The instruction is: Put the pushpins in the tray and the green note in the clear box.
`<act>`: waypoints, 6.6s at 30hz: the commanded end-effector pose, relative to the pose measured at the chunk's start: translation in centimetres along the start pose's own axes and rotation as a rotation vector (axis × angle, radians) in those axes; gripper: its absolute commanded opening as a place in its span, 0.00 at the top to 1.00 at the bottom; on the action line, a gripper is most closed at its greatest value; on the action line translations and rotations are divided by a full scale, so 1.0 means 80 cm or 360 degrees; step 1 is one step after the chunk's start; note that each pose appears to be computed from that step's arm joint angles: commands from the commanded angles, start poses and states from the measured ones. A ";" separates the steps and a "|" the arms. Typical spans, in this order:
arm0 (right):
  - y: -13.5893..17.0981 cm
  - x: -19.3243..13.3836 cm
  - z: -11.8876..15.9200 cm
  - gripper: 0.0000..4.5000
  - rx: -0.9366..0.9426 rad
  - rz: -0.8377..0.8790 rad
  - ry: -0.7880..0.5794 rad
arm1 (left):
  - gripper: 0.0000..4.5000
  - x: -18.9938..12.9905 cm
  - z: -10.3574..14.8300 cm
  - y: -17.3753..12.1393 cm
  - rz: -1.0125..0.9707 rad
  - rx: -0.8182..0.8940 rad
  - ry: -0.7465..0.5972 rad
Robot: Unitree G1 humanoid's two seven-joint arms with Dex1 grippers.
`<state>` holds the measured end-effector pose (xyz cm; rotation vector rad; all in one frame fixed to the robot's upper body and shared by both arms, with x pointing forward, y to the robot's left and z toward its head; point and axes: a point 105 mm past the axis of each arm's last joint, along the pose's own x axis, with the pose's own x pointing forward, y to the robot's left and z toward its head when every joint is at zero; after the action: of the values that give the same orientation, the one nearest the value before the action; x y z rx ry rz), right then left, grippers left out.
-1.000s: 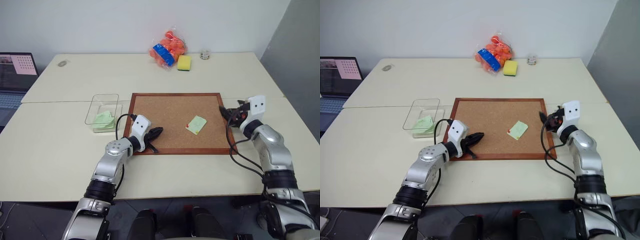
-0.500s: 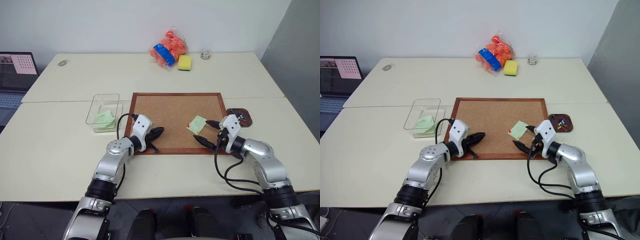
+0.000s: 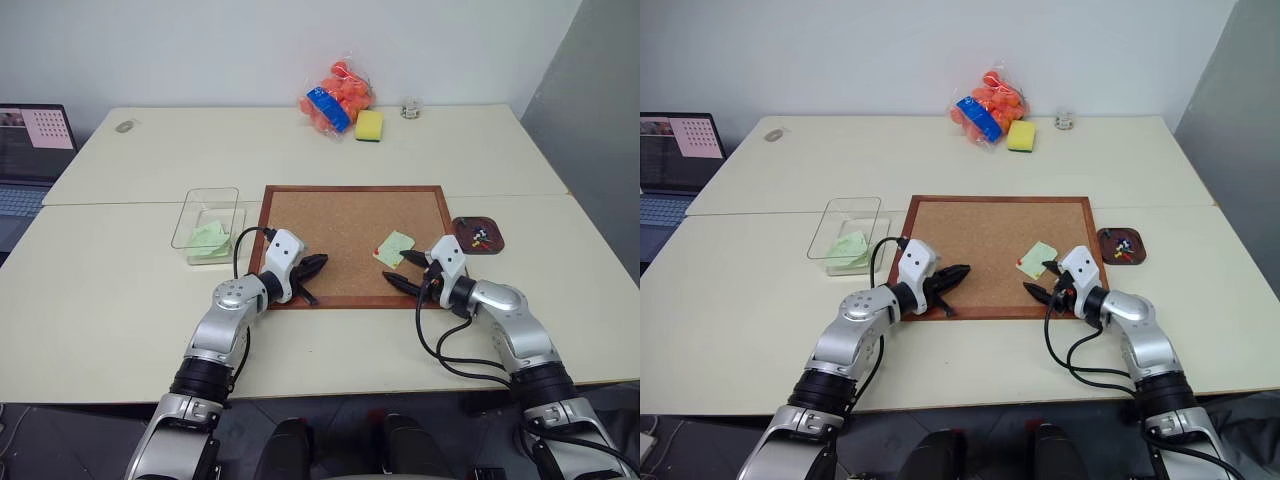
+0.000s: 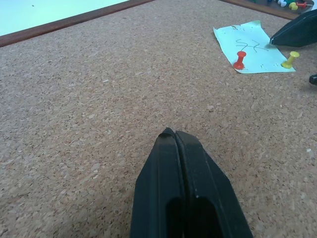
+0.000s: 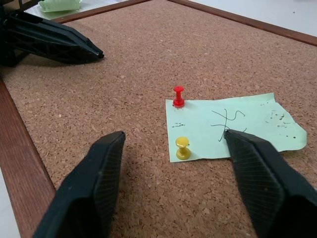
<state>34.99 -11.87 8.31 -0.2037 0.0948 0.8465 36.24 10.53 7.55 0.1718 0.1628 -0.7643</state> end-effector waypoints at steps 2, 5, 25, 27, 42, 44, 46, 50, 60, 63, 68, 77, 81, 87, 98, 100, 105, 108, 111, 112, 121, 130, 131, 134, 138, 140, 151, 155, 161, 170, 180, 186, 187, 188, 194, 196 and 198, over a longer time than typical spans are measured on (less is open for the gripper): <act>-0.003 0.002 0.011 0.52 -0.0028 0.0009 -0.0049 | 1.00 -0.001 -0.029 -0.001 0.0020 -0.0051 0.0131; -0.003 0.002 0.011 0.64 -0.0032 0.0007 -0.0047 | 1.00 -0.001 -0.029 -0.001 0.0021 -0.0051 0.0130; -0.012 -0.009 0.040 0.99 -0.0033 -0.0052 -0.0205 | 1.00 0.001 -0.028 -0.002 0.0017 -0.0051 0.0127; -0.012 -0.010 0.039 0.99 -0.0031 -0.0055 -0.0199 | 1.00 0.002 -0.028 -0.003 0.0016 -0.0052 0.0126; -0.023 -0.016 0.048 0.99 0.0098 -0.0140 -0.0271 | 1.00 0.003 -0.029 -0.005 -0.0001 -0.0048 0.0130; -0.030 -0.020 0.052 0.99 0.0163 -0.0184 -0.0305 | 1.00 0.003 -0.029 -0.006 -0.0005 -0.0046 0.0130; -0.036 -0.024 0.055 0.99 0.0198 -0.0218 -0.0324 | 1.00 0.004 -0.028 -0.006 -0.0007 -0.0045 0.0129; -0.055 -0.029 0.059 0.99 0.0259 -0.0344 -0.0346 | 1.00 0.004 -0.028 -0.007 -0.0015 -0.0041 0.0130; -0.148 -0.055 0.031 0.99 0.0151 -0.1038 -0.0107 | 1.00 0.005 -0.028 -0.009 -0.0026 -0.0035 0.0130; -0.174 -0.071 0.024 0.99 0.0208 -0.1238 -0.0088 | 1.00 0.003 -0.029 -0.010 -0.0026 -0.0034 0.0132; -0.184 -0.082 0.012 0.99 0.0239 -0.1335 -0.0055 | 1.00 0.000 -0.030 -0.010 -0.0018 -0.0032 0.0135; -0.175 -0.074 0.013 0.70 0.0266 -0.1272 -0.0087 | 1.00 -0.001 -0.031 -0.009 -0.0013 -0.0034 0.0138; -0.180 -0.080 0.013 0.50 0.0271 -0.1302 -0.0086 | 1.00 0.001 -0.030 -0.009 -0.0014 -0.0035 0.0135; -0.182 -0.085 0.016 0.21 0.0269 -0.1325 -0.0102 | 1.00 0.003 -0.030 -0.011 -0.0020 -0.0039 0.0134; -0.186 -0.090 0.018 0.01 0.0216 -0.1369 -0.0098 | 1.00 0.004 -0.029 -0.010 -0.0020 -0.0041 0.0130; -0.176 -0.082 0.030 0.01 0.0207 -0.1259 -0.0180 | 1.00 0.004 -0.029 -0.010 -0.0018 -0.0039 0.0130; -0.101 -0.042 0.053 0.01 0.0033 -0.0644 -0.0259 | 1.00 0.004 -0.030 -0.011 -0.0018 -0.0043 0.0131; -0.043 -0.018 0.050 0.01 0.0016 -0.0288 -0.0242 | 1.00 0.004 -0.030 -0.010 -0.0016 -0.0045 0.0131; -0.014 0.000 0.045 0.01 -0.0017 -0.0142 -0.0227 | 1.00 0.004 -0.029 -0.009 -0.0012 -0.0044 0.0130; -0.012 0.004 0.045 0.01 -0.0007 -0.0135 -0.0226 | 1.00 0.004 -0.028 -0.009 -0.0011 -0.0043 0.0129; -0.003 0.032 0.042 0.01 0.0018 -0.0064 -0.0224 | 1.00 0.001 -0.027 -0.005 0.0007 -0.0040 0.0130; -0.004 0.048 0.030 0.01 0.0002 -0.0055 -0.0168 | 1.00 0.001 -0.027 -0.004 0.0021 -0.0045 0.0126; -0.004 0.050 0.029 0.01 -0.0001 -0.0054 -0.0163 | 1.00 0.001 -0.027 -0.004 0.0022 -0.0045 0.0126; -0.004 0.053 0.027 0.01 0.0000 -0.0051 -0.0160 | 1.00 0.001 -0.027 -0.004 0.0022 -0.0045 0.0125; -0.004 0.056 0.027 0.05 -0.0004 -0.0047 -0.0159 | 1.00 0.002 -0.026 -0.003 0.0024 -0.0044 0.0120; -0.004 0.057 0.027 0.10 -0.0004 -0.0043 -0.0162 | 1.00 0.002 -0.026 -0.003 0.0024 -0.0044 0.0120; 0.001 0.060 0.024 0.65 -0.0059 -0.0009 -0.0149 | 1.00 0.001 -0.025 -0.002 0.0025 -0.0042 0.0121; 0.003 0.062 0.023 0.84 -0.0072 0.0003 -0.0146 | 1.00 0.001 -0.025 -0.002 0.0026 -0.0039 0.0121; 0.007 0.067 0.021 0.99 -0.0082 0.0016 -0.0140 | 1.00 -0.001 -0.026 -0.002 0.0029 -0.0037 0.0123; -0.003 0.062 0.022 0.99 -0.0105 -0.0032 -0.0150 | 1.00 -0.003 -0.027 -0.003 0.0033 -0.0037 0.0124; -0.006 0.044 0.055 0.99 -0.0078 -0.0038 -0.0320 | 1.00 -0.002 -0.028 -0.005 0.0026 -0.0037 0.0124; -0.010 0.041 0.059 0.99 -0.0049 -0.0063 -0.0327 | 1.00 0.000 -0.027 -0.005 0.0021 -0.0038 0.0122; -0.010 0.040 0.060 0.99 -0.0047 -0.0064 -0.0329 | 1.00 0.000 -0.027 -0.005 0.0022 -0.0037 0.0122; -0.011 0.039 0.061 0.99 -0.0042 -0.0071 -0.0334 | 1.00 0.000 -0.027 -0.004 0.0022 -0.0037 0.0121; -0.019 0.033 0.068 0.99 -0.0014 -0.0110 -0.0357 | 1.00 0.001 -0.028 -0.005 0.0020 -0.0041 0.0123; -0.018 0.033 0.068 0.99 -0.0017 -0.0106 -0.0351 | 1.00 0.001 -0.028 -0.006 0.0017 -0.0043 0.0123; -0.018 0.032 0.067 0.99 -0.0018 -0.0104 -0.0346 | 1.00 0.002 -0.028 -0.006 0.0015 -0.0043 0.0122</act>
<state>37.91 -9.72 11.49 -0.1275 -0.0539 0.7945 36.25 10.50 7.66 0.1787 0.1553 -0.7494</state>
